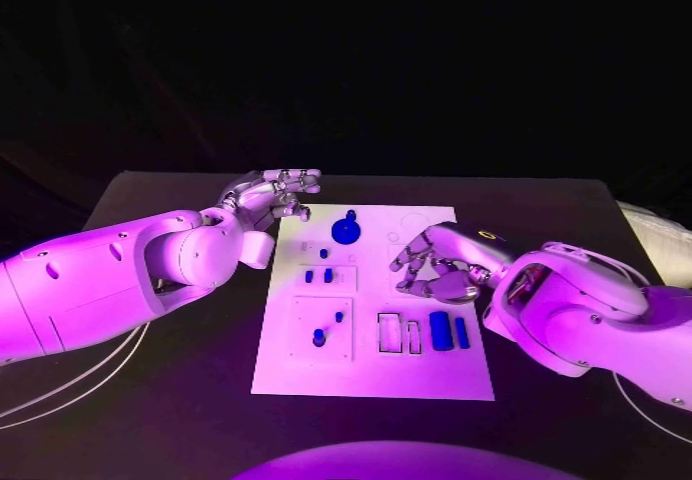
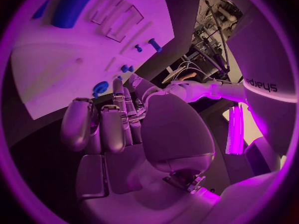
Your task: Assemble the parts on the task board
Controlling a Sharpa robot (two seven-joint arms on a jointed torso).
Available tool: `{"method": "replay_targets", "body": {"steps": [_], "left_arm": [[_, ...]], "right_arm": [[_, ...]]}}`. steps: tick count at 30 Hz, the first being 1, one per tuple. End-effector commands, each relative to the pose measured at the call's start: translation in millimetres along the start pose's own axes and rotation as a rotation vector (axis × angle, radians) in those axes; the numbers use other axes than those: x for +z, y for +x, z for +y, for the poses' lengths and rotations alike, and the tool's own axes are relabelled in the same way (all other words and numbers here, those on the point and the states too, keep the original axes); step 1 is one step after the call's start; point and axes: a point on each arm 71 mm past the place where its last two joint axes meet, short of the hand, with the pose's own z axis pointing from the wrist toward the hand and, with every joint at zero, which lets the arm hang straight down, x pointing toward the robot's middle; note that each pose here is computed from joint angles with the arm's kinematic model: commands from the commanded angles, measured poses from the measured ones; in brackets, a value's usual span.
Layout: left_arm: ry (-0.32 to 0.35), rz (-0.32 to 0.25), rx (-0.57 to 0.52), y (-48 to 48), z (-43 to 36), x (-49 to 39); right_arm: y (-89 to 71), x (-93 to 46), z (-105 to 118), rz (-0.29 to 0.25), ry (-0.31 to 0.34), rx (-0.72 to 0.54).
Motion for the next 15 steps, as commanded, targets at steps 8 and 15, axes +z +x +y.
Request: {"method": "replay_targets", "body": {"steps": [8,15], "left_arm": [[0.002,0.022,-0.004,2.1,0.6,0.0],[-0.002,0.024,-0.007,2.4,3.7,-0.1]], "right_arm": [[-0.3,-44.4,-56.3,0.081,0.361,0.071],[12.5,-54.0,-66.8,0.129,0.436,-0.022]]}}
